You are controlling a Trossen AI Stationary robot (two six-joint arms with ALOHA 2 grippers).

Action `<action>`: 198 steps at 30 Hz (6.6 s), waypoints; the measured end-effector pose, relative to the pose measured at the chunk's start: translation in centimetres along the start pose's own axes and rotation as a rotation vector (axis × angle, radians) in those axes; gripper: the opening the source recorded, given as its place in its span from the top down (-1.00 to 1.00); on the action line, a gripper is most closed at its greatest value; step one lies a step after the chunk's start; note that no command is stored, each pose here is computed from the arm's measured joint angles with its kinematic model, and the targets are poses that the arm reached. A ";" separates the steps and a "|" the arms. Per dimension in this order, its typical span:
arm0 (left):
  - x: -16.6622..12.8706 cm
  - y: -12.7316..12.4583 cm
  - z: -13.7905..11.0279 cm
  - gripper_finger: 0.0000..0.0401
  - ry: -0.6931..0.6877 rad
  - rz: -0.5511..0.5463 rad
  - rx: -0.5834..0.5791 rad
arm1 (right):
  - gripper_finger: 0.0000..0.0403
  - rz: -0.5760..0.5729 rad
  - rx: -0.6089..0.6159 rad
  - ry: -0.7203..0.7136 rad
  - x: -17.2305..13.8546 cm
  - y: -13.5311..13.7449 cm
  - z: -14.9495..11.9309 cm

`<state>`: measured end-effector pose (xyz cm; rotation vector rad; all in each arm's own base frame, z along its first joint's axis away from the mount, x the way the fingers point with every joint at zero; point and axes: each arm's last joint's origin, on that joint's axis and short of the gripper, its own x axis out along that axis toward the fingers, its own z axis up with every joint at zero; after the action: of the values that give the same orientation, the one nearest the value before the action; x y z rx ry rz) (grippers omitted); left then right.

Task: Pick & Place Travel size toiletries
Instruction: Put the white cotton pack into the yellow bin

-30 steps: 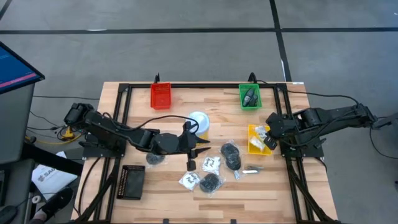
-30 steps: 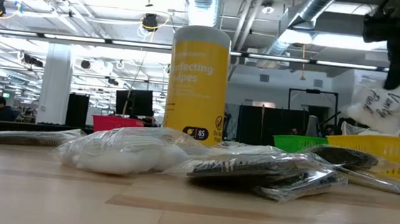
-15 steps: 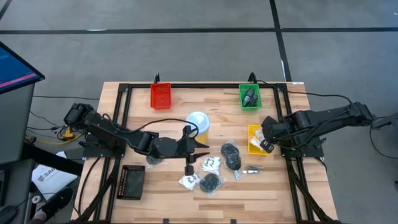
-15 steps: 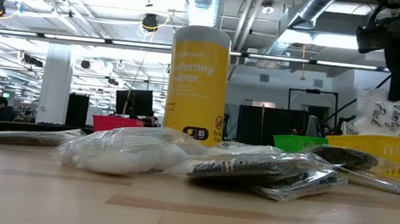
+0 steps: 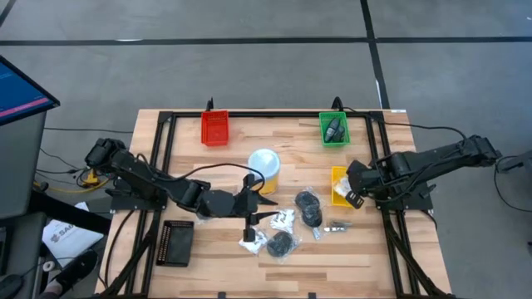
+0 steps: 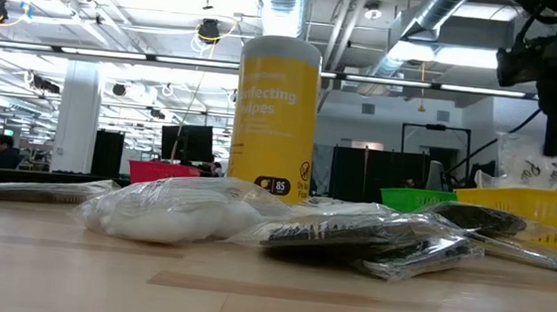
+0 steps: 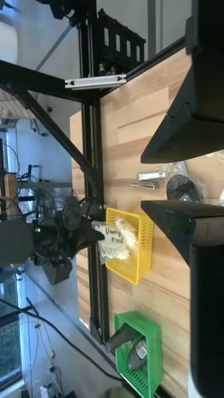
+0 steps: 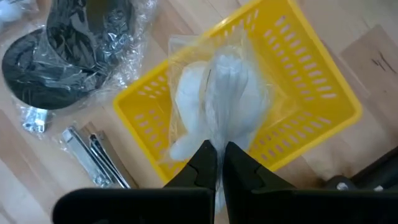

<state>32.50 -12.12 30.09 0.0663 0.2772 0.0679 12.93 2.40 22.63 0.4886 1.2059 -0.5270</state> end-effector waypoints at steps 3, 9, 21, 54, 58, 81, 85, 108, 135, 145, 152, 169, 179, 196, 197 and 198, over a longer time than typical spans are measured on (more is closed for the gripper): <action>0.0 0.0 0.0 0.52 0.003 -0.001 0.001 | 1.00 -0.009 -0.001 0.007 0.4 -0.1 -0.2; 0.0 0.0 -0.2 0.52 0.017 0.000 0.001 | 0.92 -0.008 -0.002 0.002 0.4 -0.1 -0.2; 0.0 0.0 -0.7 0.52 0.067 0.005 -0.018 | 0.53 -0.010 -0.029 -0.005 0.4 -0.1 -0.1; -2.1 -2.8 -7.1 0.52 0.407 -0.152 -0.115 | -0.11 0.246 -0.205 -0.204 -1.7 3.0 1.2; -2.1 -2.6 -9.1 0.52 0.430 -0.138 -0.149 | -0.11 0.294 -0.239 -0.243 -1.9 3.7 1.2; -0.7 -1.6 -15.2 0.12 0.415 -0.071 -0.153 | -0.11 0.341 -0.284 -0.345 -2.4 4.4 1.8; -0.1 -1.7 -15.8 0.12 0.419 -0.071 -0.156 | -0.11 0.340 -0.289 -0.346 -2.4 4.4 1.8; 2.8 -2.0 -19.6 0.08 0.469 -0.107 -0.177 | -0.11 0.339 -0.292 -0.347 -2.4 4.4 1.8; 2.2 -2.0 -17.8 1.00 0.419 -0.147 -0.204 | -0.11 0.339 -0.292 -0.347 -2.4 4.4 1.8; -0.7 -1.3 -12.0 1.00 0.169 -0.068 -0.150 | -0.11 0.381 -0.292 -0.395 -2.5 5.0 2.2; -2.2 -0.5 -9.5 1.00 0.047 0.035 -0.079 | -0.11 0.403 -0.338 -0.444 -1.9 6.4 3.0; -2.6 0.3 -4.8 1.00 -0.108 0.396 0.048 | 0.06 0.524 -0.372 -0.639 -1.5 9.6 5.1; -0.5 -0.1 -3.0 1.00 -0.068 0.579 0.196 | 0.21 0.580 -0.400 -0.798 -2.5 10.3 6.2; 4.4 -0.3 -2.0 1.00 0.010 0.706 0.336 | 0.07 0.612 -0.393 -0.883 -3.0 10.5 6.9; 4.4 -0.2 -2.0 1.00 0.011 0.709 0.335 | 0.06 0.611 -0.393 -0.884 -3.0 10.5 6.9; 4.4 -0.2 -2.0 1.00 0.011 0.710 0.335 | 0.06 0.609 -0.391 -0.884 -3.0 10.5 6.9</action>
<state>36.22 -11.85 26.96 0.4964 0.2628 0.7276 23.74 6.71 28.23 0.2131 0.2554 0.0500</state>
